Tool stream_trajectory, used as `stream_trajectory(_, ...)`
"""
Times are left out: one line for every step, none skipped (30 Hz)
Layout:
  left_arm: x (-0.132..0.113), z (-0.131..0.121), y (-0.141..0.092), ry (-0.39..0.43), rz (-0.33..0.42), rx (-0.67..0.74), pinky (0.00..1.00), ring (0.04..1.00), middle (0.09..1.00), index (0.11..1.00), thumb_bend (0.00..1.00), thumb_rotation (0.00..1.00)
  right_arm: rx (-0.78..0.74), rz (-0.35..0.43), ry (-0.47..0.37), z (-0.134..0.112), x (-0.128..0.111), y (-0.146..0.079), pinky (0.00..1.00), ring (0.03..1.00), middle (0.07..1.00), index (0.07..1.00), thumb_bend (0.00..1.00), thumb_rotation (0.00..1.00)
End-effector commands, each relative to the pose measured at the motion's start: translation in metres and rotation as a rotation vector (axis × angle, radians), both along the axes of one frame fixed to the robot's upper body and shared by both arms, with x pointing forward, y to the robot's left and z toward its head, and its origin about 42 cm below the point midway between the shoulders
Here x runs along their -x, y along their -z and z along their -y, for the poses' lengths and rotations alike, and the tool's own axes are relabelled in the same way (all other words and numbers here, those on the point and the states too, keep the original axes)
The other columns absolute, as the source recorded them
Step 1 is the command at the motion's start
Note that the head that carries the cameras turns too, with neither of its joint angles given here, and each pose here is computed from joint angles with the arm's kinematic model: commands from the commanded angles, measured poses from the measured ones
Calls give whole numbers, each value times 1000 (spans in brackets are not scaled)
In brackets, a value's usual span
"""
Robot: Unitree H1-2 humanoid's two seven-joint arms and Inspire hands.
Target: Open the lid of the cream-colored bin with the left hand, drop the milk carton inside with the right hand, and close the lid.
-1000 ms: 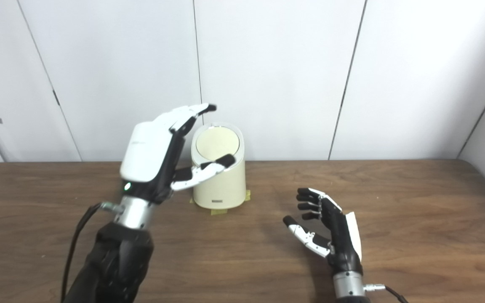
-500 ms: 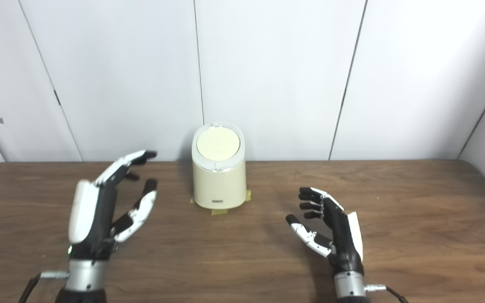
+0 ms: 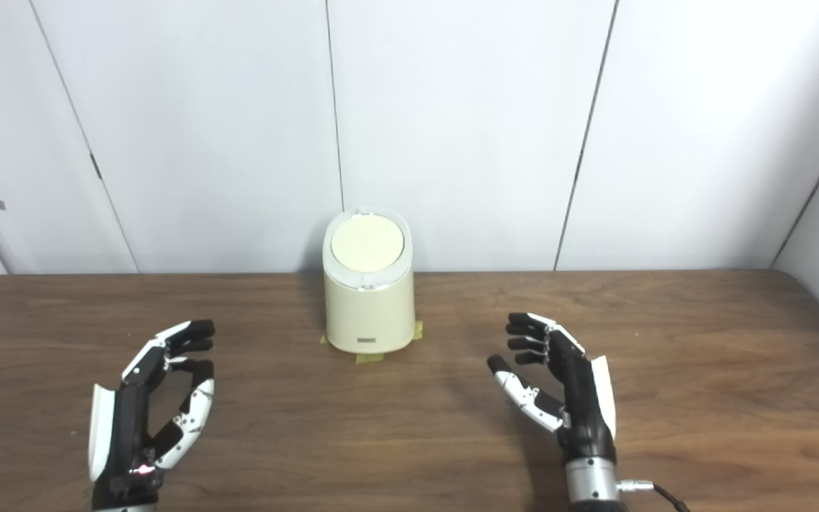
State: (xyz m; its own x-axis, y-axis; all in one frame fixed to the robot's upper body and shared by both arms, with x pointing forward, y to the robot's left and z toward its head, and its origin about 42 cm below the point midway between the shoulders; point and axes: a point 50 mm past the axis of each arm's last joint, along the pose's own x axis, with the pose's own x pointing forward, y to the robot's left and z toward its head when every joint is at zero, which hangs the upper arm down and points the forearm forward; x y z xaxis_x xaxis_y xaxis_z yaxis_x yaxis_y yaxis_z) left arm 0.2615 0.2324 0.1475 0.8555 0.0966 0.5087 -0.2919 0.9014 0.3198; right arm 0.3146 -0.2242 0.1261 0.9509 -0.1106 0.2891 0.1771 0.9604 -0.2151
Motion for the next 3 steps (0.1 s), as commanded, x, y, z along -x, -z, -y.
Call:
stream_trajectory(2,-1,17,13,-66,46,588,691,730,722,186,230,15,-3,-2,0,8,7,575,645,679,678,269,239)
stream_trajectory(2,-1,20,17,-82,63,604,704,743,729,191,186,20,-4,-2,1,9,7,573,642,679,677,268,234)
stream_trajectory(1,-1,22,18,-92,73,613,711,747,730,195,170,23,-4,-2,2,9,6,570,641,678,676,267,231)
